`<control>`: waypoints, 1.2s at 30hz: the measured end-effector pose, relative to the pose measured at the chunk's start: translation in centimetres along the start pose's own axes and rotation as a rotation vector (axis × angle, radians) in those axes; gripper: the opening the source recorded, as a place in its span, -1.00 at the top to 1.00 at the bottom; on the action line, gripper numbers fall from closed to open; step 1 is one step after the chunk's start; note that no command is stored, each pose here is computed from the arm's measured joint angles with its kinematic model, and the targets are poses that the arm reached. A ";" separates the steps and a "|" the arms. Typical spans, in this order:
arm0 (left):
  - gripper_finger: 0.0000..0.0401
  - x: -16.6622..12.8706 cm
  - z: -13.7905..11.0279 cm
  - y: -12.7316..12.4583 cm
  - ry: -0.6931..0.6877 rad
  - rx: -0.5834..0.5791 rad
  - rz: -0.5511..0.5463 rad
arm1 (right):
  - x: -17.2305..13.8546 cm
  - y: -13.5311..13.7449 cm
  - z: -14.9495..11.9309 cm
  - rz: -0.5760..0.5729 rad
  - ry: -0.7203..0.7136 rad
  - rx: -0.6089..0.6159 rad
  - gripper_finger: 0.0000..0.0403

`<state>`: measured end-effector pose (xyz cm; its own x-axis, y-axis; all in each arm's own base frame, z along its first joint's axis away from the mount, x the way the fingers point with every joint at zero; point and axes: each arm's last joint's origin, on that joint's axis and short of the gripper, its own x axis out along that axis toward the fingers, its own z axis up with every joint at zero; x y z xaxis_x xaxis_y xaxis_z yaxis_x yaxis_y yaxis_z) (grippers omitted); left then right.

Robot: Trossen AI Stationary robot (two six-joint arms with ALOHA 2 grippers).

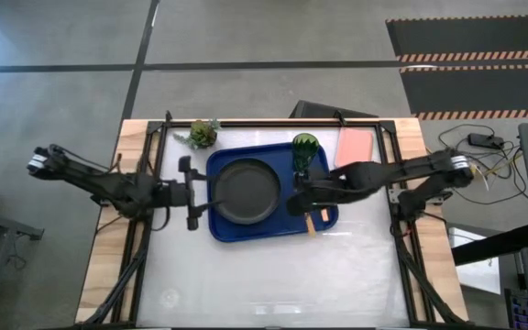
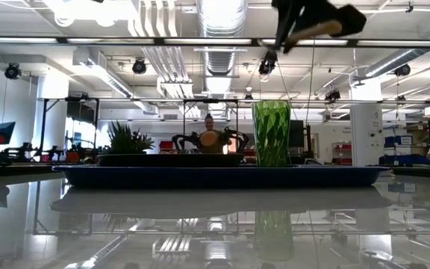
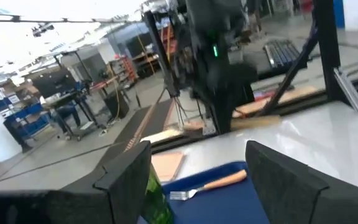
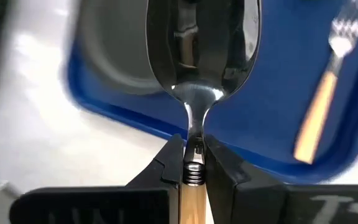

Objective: Pick and place plate/cup/fork/spoon on tray
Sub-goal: Put the orange spoon on the blue tray between the black plate and the orange fork

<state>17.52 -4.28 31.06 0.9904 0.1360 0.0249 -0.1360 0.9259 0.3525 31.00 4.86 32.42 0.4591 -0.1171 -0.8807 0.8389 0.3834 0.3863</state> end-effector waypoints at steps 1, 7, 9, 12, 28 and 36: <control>-0.22 -0.3 0.0 0.2 -0.013 -0.012 0.005 | 0.7 -0.1 0.2 -0.033 0.019 0.021 0.87; -0.22 -2.2 -0.7 0.9 -0.043 -0.038 0.017 | 5.0 -0.1 1.4 -0.136 0.117 0.084 0.87; -0.22 -2.7 -0.5 1.2 -0.062 -0.047 0.024 | 6.3 -0.3 2.0 -0.165 0.138 0.095 0.85; -0.22 -3.4 -0.3 1.6 -0.085 -0.059 0.033 | 7.9 -0.7 2.8 -0.203 0.186 0.114 0.84; -0.22 -4.8 -0.2 2.4 -0.095 -0.051 0.047 | 14.0 -3.5 2.7 -0.382 0.320 0.209 0.86; -0.22 -5.1 0.0 2.6 -0.109 -0.050 0.053 | 15.9 -5.0 2.3 -0.320 0.297 0.234 0.86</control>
<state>12.12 -2.53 31.84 0.9781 0.1488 0.1452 -0.1870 0.9350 0.3014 34.71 -0.99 17.12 0.0927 0.0838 -0.9922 0.9830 0.1507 0.1046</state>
